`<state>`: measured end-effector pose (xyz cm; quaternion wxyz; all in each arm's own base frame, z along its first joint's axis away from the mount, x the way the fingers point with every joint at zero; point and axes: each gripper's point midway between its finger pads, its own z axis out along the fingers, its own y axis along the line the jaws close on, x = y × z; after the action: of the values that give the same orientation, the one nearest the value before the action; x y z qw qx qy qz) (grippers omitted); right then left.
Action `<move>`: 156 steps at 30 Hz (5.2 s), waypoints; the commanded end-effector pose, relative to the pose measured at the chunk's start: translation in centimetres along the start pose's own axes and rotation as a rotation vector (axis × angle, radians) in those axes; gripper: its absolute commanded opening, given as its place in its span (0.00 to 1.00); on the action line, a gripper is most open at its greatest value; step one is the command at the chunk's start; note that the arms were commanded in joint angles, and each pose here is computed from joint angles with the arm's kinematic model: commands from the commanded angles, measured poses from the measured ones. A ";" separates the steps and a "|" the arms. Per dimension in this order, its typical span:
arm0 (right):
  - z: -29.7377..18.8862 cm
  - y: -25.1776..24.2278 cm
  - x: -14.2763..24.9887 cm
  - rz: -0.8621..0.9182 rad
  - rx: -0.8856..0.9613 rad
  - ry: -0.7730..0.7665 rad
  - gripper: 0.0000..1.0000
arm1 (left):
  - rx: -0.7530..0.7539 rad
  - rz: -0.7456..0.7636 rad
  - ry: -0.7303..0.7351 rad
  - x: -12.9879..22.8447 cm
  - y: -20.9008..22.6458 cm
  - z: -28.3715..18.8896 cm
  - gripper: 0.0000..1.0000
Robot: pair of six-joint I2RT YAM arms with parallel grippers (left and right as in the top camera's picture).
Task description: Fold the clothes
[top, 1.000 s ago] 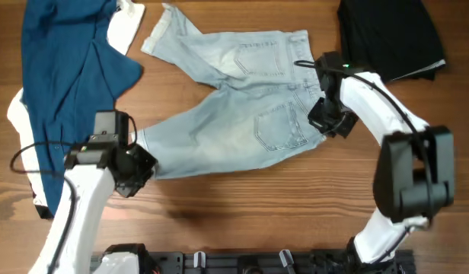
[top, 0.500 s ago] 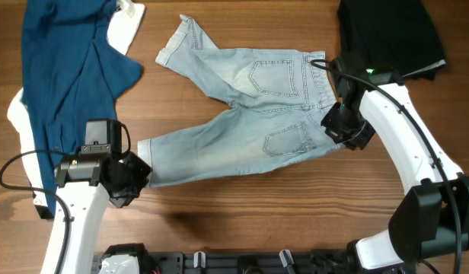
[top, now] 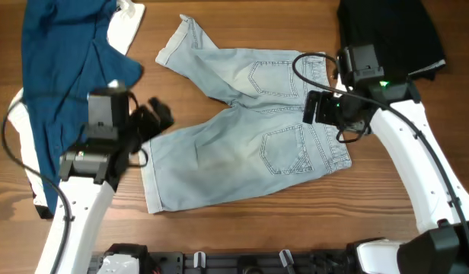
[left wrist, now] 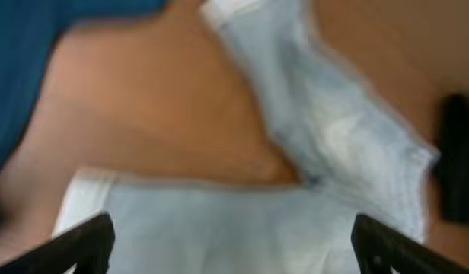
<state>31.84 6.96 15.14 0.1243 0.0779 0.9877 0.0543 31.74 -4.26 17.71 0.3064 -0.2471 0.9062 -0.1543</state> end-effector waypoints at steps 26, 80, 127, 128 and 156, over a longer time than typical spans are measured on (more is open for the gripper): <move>-1.1 2.4 -4.6 -0.064 -0.081 -0.197 0.99 | -0.084 0.488 -0.054 -5.9 -0.6 29.6 0.36; 0.6 -5.8 7.1 0.647 0.315 0.095 1.00 | -0.487 -0.549 0.420 12.5 6.4 -3.0 0.98; 5.4 -4.4 6.6 0.520 0.183 0.078 0.83 | -0.559 -0.565 0.139 18.7 13.3 5.1 0.04; 5.5 -4.4 6.7 0.520 0.186 0.083 0.83 | -0.542 -0.554 0.136 18.2 12.8 5.1 0.04; 12.5 -5.9 10.7 0.576 0.229 0.215 0.04 | -0.479 -0.535 0.166 14.9 12.1 5.0 0.04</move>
<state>25.38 5.67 -0.53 0.0087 0.3586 0.9333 0.0175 18.82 -2.51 -0.08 0.1022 -0.5606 0.8216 -0.0155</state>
